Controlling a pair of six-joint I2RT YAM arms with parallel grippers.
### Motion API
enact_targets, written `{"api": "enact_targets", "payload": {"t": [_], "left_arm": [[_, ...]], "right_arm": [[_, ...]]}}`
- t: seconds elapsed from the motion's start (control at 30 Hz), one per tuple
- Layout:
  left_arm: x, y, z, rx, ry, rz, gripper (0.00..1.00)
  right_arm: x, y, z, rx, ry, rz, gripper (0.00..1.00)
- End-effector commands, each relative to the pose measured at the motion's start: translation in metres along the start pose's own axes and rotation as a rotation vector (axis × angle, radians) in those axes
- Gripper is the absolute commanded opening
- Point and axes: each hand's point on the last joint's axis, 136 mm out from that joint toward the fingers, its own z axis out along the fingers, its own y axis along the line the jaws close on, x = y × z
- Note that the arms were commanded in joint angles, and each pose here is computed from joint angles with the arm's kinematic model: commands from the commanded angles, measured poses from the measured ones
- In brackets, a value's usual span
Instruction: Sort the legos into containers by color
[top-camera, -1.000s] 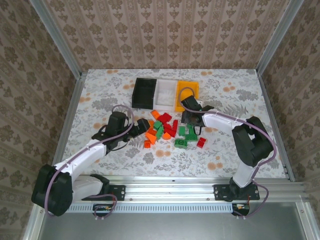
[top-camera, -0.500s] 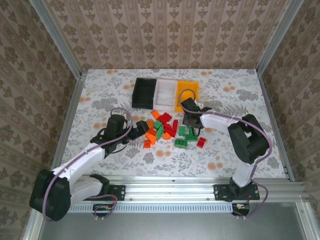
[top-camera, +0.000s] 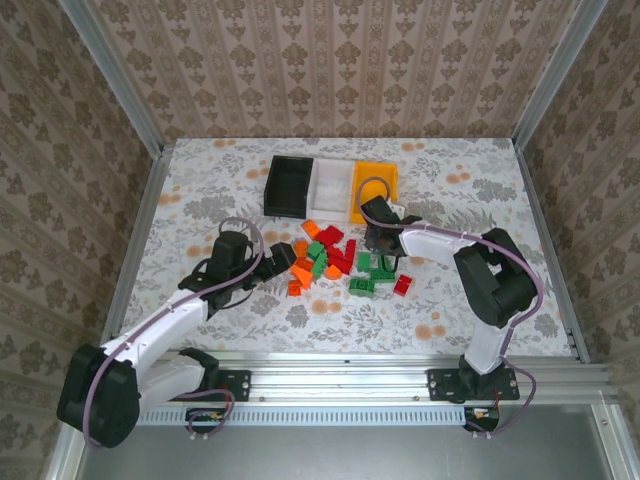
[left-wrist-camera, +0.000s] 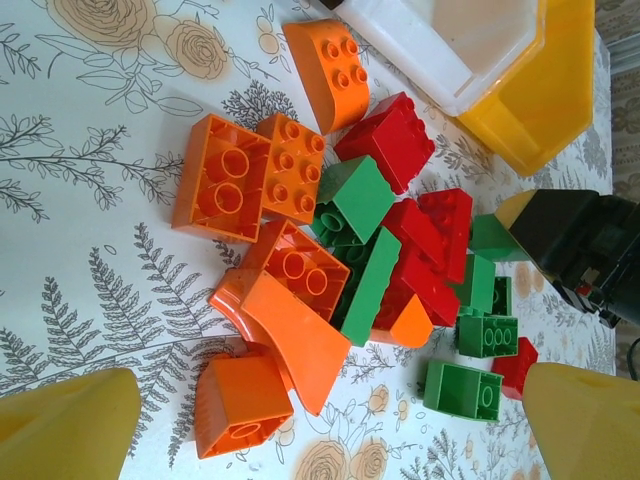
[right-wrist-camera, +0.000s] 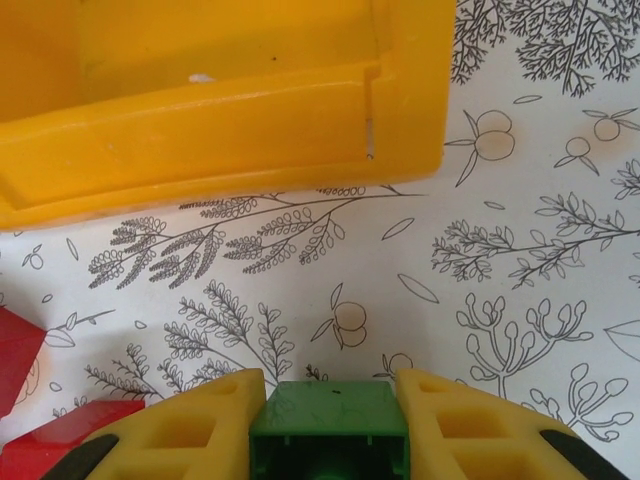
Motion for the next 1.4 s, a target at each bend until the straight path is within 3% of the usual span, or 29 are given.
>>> {"api": "enact_targets", "payload": {"t": [0.0, 0.3, 0.67, 0.87, 0.93, 1.07, 1.27, 1.37], "left_arm": [[-0.004, -0.005, -0.004, -0.002, -0.01, 0.017, 1.0], [-0.008, -0.003, -0.003, -0.03, -0.014, 0.02, 1.0], [-0.012, -0.005, -0.013, -0.065, -0.013, 0.029, 1.0], [-0.016, -0.007, -0.012, -0.063, -0.019, 0.023, 1.0], [-0.016, -0.008, -0.011, -0.064, -0.016, 0.024, 1.0], [-0.018, -0.009, -0.009, -0.067, -0.009, 0.028, 1.0], [-0.018, -0.015, -0.008, -0.049, 0.003, 0.033, 1.0], [-0.016, -0.007, -0.006, -0.068, 0.0, 0.031, 1.0]], "right_arm": [[-0.004, 0.003, -0.018, -0.006, -0.035, -0.047, 0.24], [-0.077, 0.034, -0.068, -0.057, -0.19, -0.159, 0.23], [-0.148, 0.048, -0.02, 0.003, -0.197, -0.207, 0.23], [-0.155, 0.055, 0.004, 0.011, -0.14, -0.236, 0.3], [-0.154, 0.05, 0.009, 0.034, -0.122, -0.235, 0.45], [-0.161, 0.052, 0.0, 0.02, -0.148, -0.226, 0.55], [-0.165, 0.054, -0.039, -0.025, -0.201, -0.21, 0.56], [-0.14, 0.051, -0.061, -0.062, -0.213, -0.202, 0.56]]}}
